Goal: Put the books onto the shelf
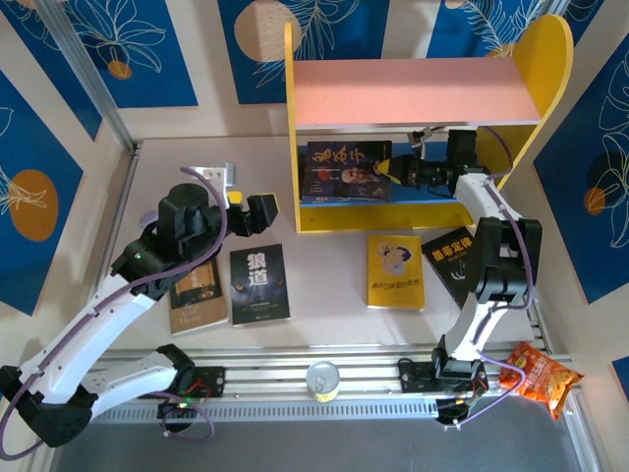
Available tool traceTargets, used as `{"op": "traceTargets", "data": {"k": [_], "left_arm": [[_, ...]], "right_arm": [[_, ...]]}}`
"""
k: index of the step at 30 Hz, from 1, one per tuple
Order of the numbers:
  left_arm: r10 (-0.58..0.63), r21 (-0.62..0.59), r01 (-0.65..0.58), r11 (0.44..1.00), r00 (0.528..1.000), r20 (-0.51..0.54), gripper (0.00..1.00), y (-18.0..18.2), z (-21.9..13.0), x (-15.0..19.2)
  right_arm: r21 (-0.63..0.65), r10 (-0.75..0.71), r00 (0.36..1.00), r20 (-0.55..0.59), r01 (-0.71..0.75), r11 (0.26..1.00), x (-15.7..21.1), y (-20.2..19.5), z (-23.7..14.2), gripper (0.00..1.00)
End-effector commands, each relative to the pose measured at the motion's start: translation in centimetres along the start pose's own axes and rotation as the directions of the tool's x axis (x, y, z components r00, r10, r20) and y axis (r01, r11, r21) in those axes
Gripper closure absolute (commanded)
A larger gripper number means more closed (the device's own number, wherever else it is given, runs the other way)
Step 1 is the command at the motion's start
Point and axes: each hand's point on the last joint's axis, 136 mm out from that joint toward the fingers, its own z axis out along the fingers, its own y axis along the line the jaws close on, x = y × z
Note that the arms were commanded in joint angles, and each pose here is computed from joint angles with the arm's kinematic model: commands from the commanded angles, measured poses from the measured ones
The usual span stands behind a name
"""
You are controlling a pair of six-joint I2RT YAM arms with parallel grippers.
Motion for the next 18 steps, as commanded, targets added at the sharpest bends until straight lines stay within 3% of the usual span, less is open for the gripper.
{"op": "traceTargets", "data": {"k": [1,13,18], "left_arm": [[0.017,0.012,-0.018,1.0,0.999,0.048,0.13,-0.3,-0.9,-1.5],[0.033,-0.005,-0.033,0.999,0.999,0.042,0.12,-0.1,-0.3,-1.5],[0.037,-0.008,-0.037,0.999,0.998,0.045,0.13,0.0,-0.2,-1.6]], "right_arm": [[-0.062,-0.062,0.998,-0.03,0.06,0.996,-0.2,1.8,0.4,0.99],[-0.023,-0.028,0.999,-0.041,0.027,0.999,-1.0,-0.2,1.1,0.96],[-0.004,-0.026,0.999,-0.045,0.026,1.0,-1.2,-0.5,1.2,0.9]]}}
